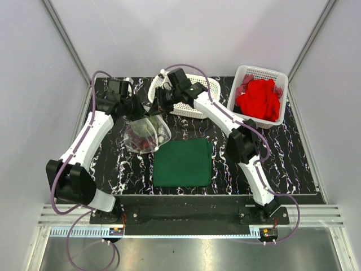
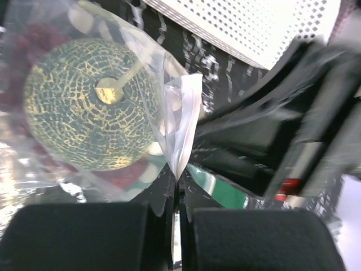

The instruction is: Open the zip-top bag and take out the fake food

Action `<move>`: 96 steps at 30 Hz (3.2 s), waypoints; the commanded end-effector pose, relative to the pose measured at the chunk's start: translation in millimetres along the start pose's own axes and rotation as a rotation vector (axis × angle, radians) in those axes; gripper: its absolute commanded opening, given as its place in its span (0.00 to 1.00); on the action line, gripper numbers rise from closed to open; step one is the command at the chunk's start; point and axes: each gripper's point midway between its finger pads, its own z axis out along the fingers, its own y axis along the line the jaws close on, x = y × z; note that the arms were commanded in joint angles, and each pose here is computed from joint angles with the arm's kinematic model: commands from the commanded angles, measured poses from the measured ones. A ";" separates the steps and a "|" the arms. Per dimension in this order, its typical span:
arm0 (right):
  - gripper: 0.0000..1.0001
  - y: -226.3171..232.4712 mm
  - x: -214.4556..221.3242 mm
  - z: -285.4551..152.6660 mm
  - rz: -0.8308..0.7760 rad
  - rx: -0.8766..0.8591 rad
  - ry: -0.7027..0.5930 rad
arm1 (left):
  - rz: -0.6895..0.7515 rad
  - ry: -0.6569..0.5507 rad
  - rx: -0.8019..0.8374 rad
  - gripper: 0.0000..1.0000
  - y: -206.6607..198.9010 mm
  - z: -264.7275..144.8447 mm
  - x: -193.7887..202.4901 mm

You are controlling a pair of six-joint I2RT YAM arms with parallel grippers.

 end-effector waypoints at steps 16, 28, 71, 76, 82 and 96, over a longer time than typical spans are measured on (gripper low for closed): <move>0.24 17.3 -13.5 -19.9 0.008 -0.003 -0.101 | -0.041 -0.144 0.130 0.00 -33.5 -30.8 -26.5; 0.24 20.1 -21.1 11.4 0.124 -0.110 -0.096 | -0.054 -0.118 0.190 0.00 -48.3 -33.8 -16.4; 0.45 53.5 15.5 61.1 -0.169 -0.452 0.000 | 0.066 -0.021 0.140 0.00 -63.3 -19.4 -30.6; 0.44 51.3 15.8 75.0 -0.138 -0.462 0.010 | 0.062 -0.014 0.148 0.00 -65.9 -18.4 -30.5; 0.30 47.9 15.2 80.3 -0.117 -0.451 0.009 | 0.059 -0.008 0.146 0.00 -64.4 -18.0 -28.0; 0.00 60.0 -0.3 32.6 -0.089 -0.411 -0.016 | -0.033 -0.282 -0.139 0.00 12.6 -57.2 -70.5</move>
